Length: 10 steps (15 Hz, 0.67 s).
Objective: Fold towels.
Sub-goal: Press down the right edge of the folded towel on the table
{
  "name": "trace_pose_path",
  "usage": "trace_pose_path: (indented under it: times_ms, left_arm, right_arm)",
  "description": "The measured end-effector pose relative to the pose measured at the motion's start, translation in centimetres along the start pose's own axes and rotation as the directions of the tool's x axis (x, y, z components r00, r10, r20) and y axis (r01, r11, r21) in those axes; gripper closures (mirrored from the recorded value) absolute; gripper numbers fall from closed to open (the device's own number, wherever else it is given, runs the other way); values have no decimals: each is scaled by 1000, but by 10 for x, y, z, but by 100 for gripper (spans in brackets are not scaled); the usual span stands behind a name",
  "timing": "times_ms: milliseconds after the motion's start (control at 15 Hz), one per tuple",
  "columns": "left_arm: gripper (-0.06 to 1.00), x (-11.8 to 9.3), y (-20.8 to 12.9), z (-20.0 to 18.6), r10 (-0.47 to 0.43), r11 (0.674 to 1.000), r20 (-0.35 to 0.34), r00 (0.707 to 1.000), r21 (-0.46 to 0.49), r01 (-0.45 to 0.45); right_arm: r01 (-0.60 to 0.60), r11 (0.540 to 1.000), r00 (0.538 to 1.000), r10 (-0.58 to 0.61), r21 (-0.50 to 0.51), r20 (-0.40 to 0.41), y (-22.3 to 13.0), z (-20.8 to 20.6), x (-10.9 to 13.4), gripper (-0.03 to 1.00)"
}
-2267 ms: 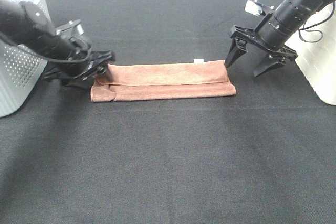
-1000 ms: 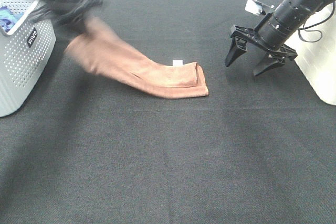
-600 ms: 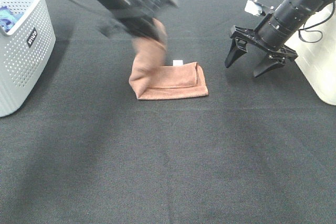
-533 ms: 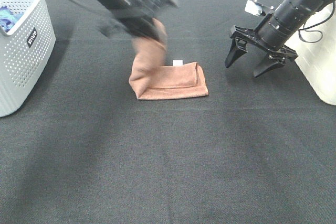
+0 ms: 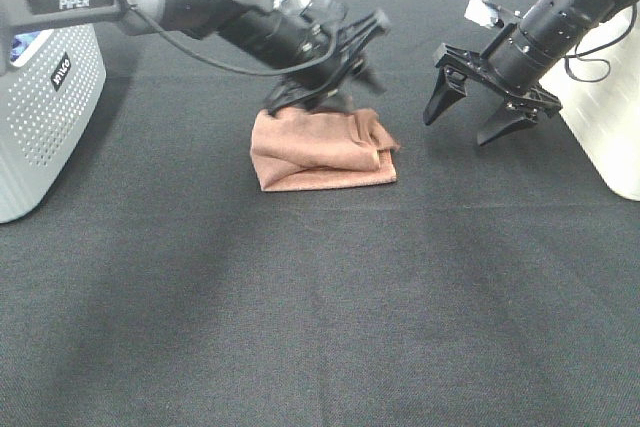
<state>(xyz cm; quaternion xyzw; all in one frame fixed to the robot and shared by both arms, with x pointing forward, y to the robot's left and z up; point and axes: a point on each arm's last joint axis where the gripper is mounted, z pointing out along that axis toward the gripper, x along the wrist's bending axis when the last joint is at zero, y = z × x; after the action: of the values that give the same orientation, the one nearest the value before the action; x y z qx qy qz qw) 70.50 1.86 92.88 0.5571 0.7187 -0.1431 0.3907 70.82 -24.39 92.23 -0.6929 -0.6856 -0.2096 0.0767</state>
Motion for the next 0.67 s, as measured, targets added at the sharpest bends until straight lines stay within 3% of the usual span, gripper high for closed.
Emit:
trace_pose_path:
  times_ms: [200,333,400,533,667]
  left_arm:
    - [46,-4,-1,0,13,1000,40,999,5,-13]
    - [46,-4,10,-9,86,996,52,995,21,-87]
    - [46,-2,21,-18,131,991,52,990,17,-132]
    - [46,8,57,-46,248,969,24,968,-16,-248]
    - [46,23,78,-64,275,961,-20,961,-28,-276]
  right_arm:
    - [-4,1000,1000,4,-1,-17,0,0,2,21]
    - [7,1000,997,-7,-1,-82,0,-5,9,21]
    - [23,1000,991,-25,-21,-131,1,-13,17,21]
    - [17,998,946,-33,-52,-323,2,-29,42,21]
    - [24,998,887,-47,-56,-459,0,-24,68,21]
